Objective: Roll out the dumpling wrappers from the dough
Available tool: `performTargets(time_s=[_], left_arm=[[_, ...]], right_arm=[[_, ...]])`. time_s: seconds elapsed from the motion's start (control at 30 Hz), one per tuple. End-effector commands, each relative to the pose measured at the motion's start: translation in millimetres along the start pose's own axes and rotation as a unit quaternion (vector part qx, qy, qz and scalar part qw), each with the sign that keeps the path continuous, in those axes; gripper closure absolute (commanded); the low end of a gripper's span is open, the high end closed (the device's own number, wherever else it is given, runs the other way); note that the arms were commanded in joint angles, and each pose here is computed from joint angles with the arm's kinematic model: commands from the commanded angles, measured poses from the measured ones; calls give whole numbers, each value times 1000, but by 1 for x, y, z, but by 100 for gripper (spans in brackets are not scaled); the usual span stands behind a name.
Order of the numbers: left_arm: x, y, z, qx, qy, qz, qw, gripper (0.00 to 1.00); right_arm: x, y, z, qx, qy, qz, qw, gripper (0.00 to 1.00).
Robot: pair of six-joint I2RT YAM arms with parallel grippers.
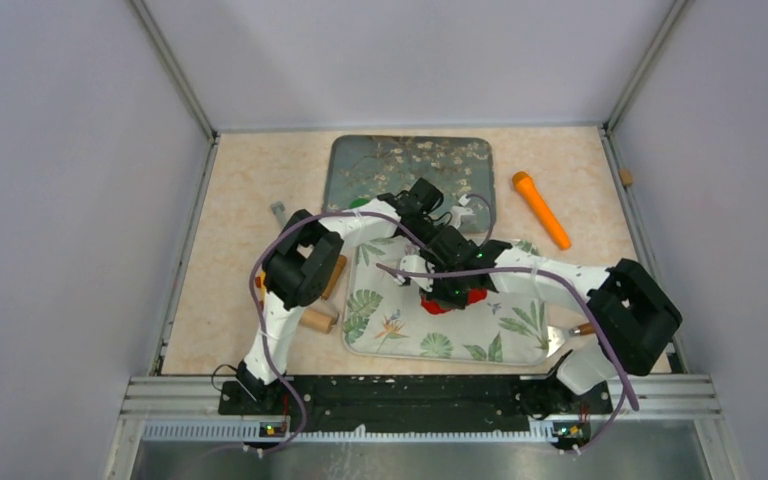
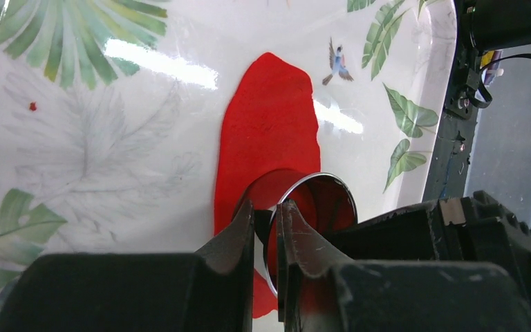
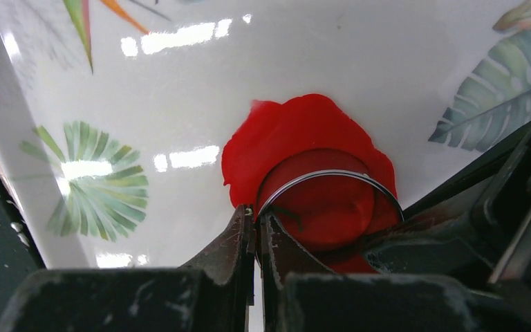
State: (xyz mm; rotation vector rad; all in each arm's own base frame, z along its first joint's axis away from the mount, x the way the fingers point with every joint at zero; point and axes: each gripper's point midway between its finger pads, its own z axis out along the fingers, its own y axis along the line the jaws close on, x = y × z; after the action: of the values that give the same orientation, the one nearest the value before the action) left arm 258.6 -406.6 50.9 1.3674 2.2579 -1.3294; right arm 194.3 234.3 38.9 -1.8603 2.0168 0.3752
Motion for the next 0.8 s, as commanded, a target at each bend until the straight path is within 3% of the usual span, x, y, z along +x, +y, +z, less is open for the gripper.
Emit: performTargets(time_s=[0.0, 0.13, 0.5, 0.67, 0.77], left_arm=[[30, 19, 45, -33, 51, 9, 998, 100], [28, 16, 50, -28, 57, 2, 998, 100], [23, 9, 44, -26, 58, 7, 998, 100], [-7, -6, 17, -12, 18, 6, 1000, 64], [-38, -16, -12, -6, -34, -1, 999, 54]], right_arm=[[-11, 24, 27, -40, -6, 89, 995, 100], [-17, 26, 33, -51, -6, 123, 991, 100], [-19, 19, 31, -36, -4, 121, 992, 100], [-29, 0, 13, 0, -6, 86, 996, 100], [-35, -4, 0, 7, -7, 66, 998, 100]])
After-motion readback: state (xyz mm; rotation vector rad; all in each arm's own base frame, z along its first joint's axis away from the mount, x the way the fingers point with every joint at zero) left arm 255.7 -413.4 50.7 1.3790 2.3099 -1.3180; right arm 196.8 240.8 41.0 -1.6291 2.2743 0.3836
